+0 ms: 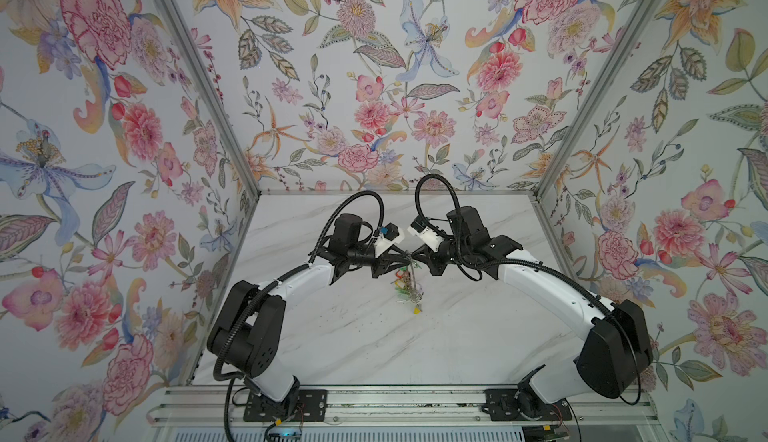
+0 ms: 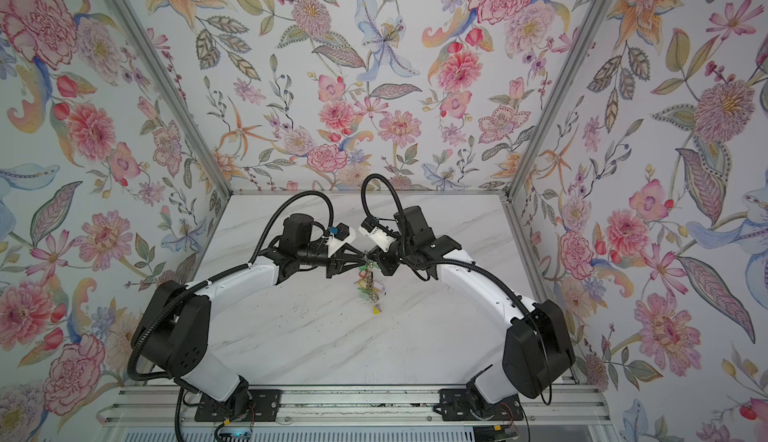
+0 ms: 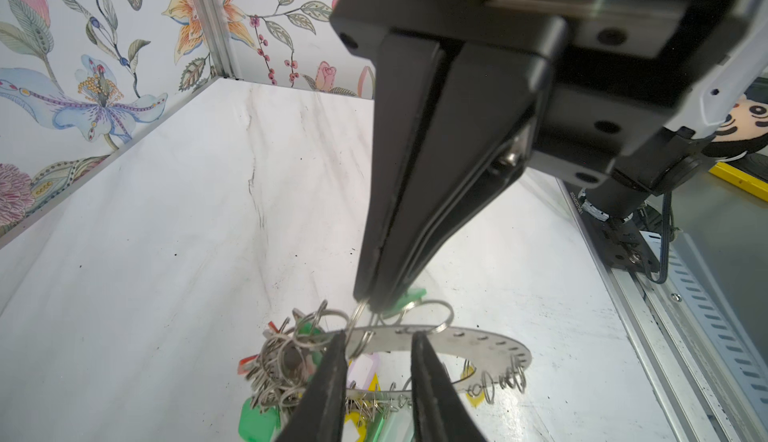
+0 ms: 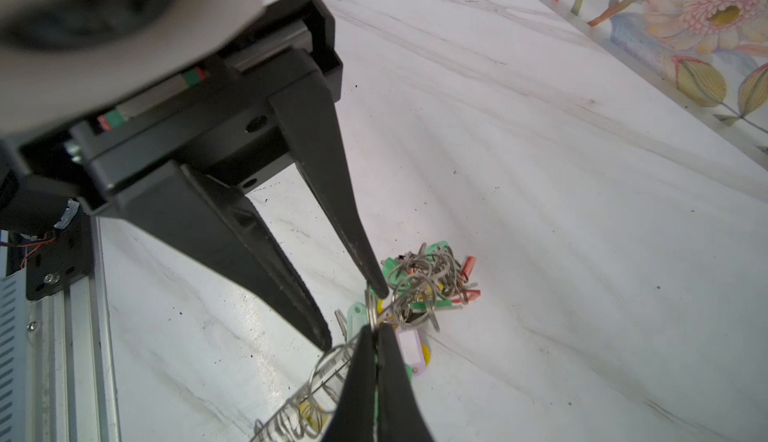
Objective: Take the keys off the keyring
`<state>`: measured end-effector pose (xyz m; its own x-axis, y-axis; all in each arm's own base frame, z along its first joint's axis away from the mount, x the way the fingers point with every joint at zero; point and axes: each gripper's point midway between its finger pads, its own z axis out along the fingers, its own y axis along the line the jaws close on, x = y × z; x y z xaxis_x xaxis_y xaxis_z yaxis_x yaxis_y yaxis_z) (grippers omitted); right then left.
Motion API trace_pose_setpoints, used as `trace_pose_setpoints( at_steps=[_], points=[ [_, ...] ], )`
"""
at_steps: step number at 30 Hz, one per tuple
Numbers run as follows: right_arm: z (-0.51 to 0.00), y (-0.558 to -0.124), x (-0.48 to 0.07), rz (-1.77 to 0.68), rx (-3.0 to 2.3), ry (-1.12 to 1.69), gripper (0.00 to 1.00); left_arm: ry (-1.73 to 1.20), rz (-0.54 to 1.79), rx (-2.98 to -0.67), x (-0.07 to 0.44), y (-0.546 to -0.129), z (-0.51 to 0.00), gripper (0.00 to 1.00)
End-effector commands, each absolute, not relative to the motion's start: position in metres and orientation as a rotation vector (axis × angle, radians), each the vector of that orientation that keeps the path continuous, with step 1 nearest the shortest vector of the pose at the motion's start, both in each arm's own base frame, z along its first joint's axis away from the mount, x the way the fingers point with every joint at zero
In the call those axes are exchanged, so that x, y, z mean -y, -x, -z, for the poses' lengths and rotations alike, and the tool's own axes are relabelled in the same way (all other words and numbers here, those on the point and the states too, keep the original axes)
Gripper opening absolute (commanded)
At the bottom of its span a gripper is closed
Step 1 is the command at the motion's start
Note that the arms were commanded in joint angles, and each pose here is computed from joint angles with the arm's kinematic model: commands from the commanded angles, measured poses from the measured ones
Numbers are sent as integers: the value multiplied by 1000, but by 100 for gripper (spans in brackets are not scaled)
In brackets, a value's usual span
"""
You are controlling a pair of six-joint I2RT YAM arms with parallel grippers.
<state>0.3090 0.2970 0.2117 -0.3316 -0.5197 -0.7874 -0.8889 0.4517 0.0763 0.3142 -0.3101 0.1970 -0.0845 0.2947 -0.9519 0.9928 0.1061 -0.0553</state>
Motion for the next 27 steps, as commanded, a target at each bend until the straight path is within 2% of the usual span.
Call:
trace_pose_setpoints(
  at_steps=[1, 19, 27],
  points=[
    [-220, -311, -306, -716, -1939, 1179, 0, -1377, 1087, -1429, 306, -304, -206, 27],
    [-213, -302, -319, -712, -1949, 1233, 0, -1382, 1110, -1448, 307, -312, -213, 18],
    [-214, -301, -319, -709, -1949, 1233, 0, -1374, 1132, -1472, 307, -312, -205, 0]
  ],
)
